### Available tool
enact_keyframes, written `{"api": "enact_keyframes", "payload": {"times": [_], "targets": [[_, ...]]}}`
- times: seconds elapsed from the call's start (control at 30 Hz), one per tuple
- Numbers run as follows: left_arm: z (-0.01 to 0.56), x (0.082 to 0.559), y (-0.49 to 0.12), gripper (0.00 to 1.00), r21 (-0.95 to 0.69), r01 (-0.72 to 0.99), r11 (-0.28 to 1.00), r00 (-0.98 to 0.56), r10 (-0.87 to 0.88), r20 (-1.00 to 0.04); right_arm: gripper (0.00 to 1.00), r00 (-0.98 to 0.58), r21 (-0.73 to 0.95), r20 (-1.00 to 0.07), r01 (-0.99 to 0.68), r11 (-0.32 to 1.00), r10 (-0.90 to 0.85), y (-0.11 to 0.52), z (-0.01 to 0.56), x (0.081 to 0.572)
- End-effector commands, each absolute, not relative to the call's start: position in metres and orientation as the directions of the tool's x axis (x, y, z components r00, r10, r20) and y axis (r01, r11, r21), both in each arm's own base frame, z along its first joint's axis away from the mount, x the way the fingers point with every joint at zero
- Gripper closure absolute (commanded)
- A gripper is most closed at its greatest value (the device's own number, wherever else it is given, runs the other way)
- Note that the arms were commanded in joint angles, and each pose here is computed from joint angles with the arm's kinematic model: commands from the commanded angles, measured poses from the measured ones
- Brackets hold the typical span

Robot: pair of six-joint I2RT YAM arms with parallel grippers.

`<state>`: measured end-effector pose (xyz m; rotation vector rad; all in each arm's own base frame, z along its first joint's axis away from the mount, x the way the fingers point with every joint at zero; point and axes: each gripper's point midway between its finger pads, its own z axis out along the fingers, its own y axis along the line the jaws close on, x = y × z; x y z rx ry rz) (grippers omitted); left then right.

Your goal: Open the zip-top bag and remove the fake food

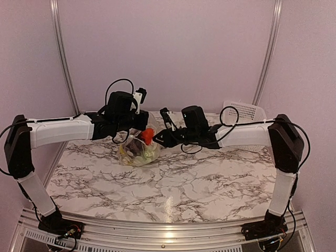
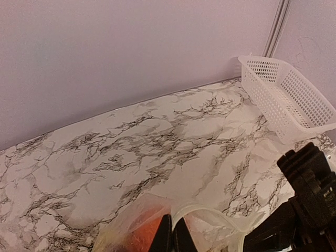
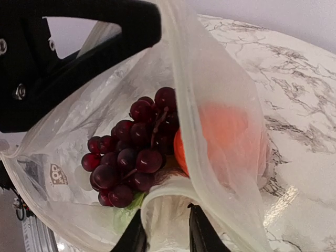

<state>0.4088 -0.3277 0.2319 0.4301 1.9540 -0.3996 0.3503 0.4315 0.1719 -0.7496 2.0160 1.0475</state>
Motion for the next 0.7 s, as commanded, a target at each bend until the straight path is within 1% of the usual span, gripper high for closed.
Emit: {"api": "enact_keyframes", "payload": {"times": [0.0, 0.07, 0.13, 0.3, 0.37, 0.47, 0.57, 0.67], "targets": [[0.248, 0.417, -0.322, 1.00, -0.091, 0.416, 0.905, -0.351, 0.068, -0.934, 0.86, -0.533, 0.392, -0.838, -0.739, 0.548, -0.119, 0.433, 0.188, 0.371], [0.250, 0.419, -0.314, 1.00, -0.082, 0.378, 0.922, -0.344, 0.058, -0.937, 0.95, -0.507, 0.363, -0.854, -0.741, 0.566, -0.116, 0.428, 0.195, 0.376], [0.253, 0.422, -0.303, 1.00, -0.074, 0.328, 0.942, -0.334, 0.042, -0.942, 1.00, -0.486, 0.340, -0.866, -0.742, 0.578, -0.115, 0.421, 0.203, 0.384], [0.255, 0.430, -0.278, 1.00, -0.087, 0.215, 0.973, -0.330, -0.012, -0.944, 1.00, -0.467, 0.310, -0.877, -0.724, 0.616, -0.108, 0.394, 0.215, 0.407], [0.251, 0.433, -0.270, 1.00, -0.095, 0.178, 0.979, -0.338, -0.029, -0.941, 1.00, -0.474, 0.301, -0.872, -0.710, 0.636, -0.117, 0.378, 0.211, 0.411], [0.247, 0.433, -0.267, 1.00, -0.093, 0.164, 0.982, -0.347, -0.031, -0.937, 1.00, -0.503, 0.302, -0.853, -0.695, 0.653, -0.142, 0.360, 0.194, 0.405], [0.241, 0.431, -0.275, 1.00, -0.102, 0.206, 0.973, -0.361, -0.021, -0.932, 1.00, -0.526, 0.298, -0.831, -0.696, 0.654, -0.180, 0.350, 0.176, 0.390], [0.237, 0.425, -0.293, 1.00, -0.124, 0.292, 0.948, -0.371, -0.007, -0.929, 1.00, -0.531, 0.302, -0.821, -0.715, 0.630, -0.209, 0.345, 0.166, 0.375]]}}
